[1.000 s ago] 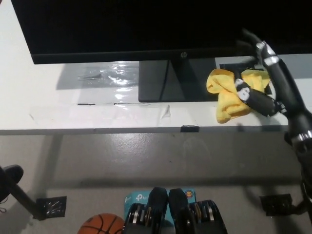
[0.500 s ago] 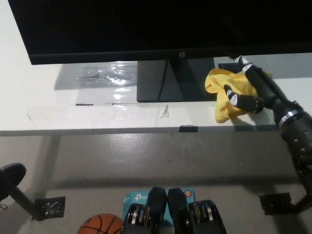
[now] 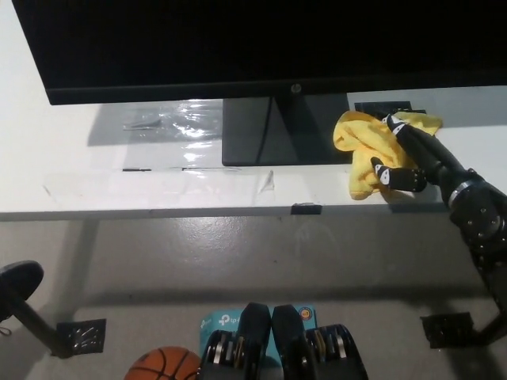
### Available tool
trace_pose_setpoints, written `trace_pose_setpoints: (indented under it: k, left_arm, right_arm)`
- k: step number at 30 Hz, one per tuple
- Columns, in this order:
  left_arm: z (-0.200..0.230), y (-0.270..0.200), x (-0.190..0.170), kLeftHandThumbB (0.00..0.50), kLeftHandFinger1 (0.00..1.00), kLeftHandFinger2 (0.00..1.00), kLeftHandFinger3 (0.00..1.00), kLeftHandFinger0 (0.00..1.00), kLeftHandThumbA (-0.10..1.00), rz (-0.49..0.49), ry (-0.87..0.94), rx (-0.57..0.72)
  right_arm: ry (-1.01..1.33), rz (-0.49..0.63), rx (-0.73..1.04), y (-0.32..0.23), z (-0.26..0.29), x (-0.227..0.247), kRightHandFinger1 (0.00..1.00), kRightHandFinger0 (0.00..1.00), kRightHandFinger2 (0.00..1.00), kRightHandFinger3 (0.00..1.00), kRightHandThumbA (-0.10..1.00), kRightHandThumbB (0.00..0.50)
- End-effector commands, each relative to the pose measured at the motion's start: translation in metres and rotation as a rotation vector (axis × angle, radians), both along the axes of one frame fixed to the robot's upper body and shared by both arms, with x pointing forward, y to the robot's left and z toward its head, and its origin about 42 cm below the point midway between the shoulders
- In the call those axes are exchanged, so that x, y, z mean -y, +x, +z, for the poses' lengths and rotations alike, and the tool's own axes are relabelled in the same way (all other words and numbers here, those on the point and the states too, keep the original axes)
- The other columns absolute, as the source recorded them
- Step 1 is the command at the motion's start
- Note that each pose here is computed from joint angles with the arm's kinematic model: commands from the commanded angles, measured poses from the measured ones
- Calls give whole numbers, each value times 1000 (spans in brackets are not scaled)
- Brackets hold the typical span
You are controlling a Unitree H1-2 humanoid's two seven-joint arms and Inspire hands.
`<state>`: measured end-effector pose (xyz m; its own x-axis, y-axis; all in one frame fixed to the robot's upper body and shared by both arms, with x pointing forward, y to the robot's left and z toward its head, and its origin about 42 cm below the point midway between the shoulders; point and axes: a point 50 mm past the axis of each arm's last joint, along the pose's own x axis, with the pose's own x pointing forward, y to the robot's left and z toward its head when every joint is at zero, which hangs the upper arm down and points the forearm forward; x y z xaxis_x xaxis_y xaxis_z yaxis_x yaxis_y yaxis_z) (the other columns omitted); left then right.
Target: The robot uses its right hand to pick up the cloth kept in the middle of the desk and use it to wipe the monitor in the middle of the desk by swiping its screen twice
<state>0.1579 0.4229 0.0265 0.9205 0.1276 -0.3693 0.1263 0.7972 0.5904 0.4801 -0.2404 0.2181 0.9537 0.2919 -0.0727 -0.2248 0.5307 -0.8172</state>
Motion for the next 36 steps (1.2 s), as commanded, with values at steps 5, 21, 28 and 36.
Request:
trace_pose_setpoints:
  k: [5, 21, 28, 36]
  left_arm:
    - [8, -3, -12, 0, 537, 672, 876, 510, 245, -8, 37, 28]
    - [13, 0, -15, 0, 538, 676, 885, 510, 277, -13, 53, 29]
    - [12, -2, -14, 0, 551, 693, 888, 523, 296, -21, 52, 15]
    - [10, -3, -15, 0, 555, 690, 893, 525, 282, -21, 49, 12]
  right_arm:
    - [-121, -32, 48, 23, 48, -7, 1000, 915, 1000, 1000, 655, 294]
    - [-519, -35, -128, 24, 31, -25, 1000, 858, 1000, 1000, 427, 136]
    - [-625, -107, -3, 22, 12, -15, 645, 430, 850, 1000, -76, 0]
    - [-485, -107, 281, 15, 9, -15, 130, 0, 355, 501, -100, 0]
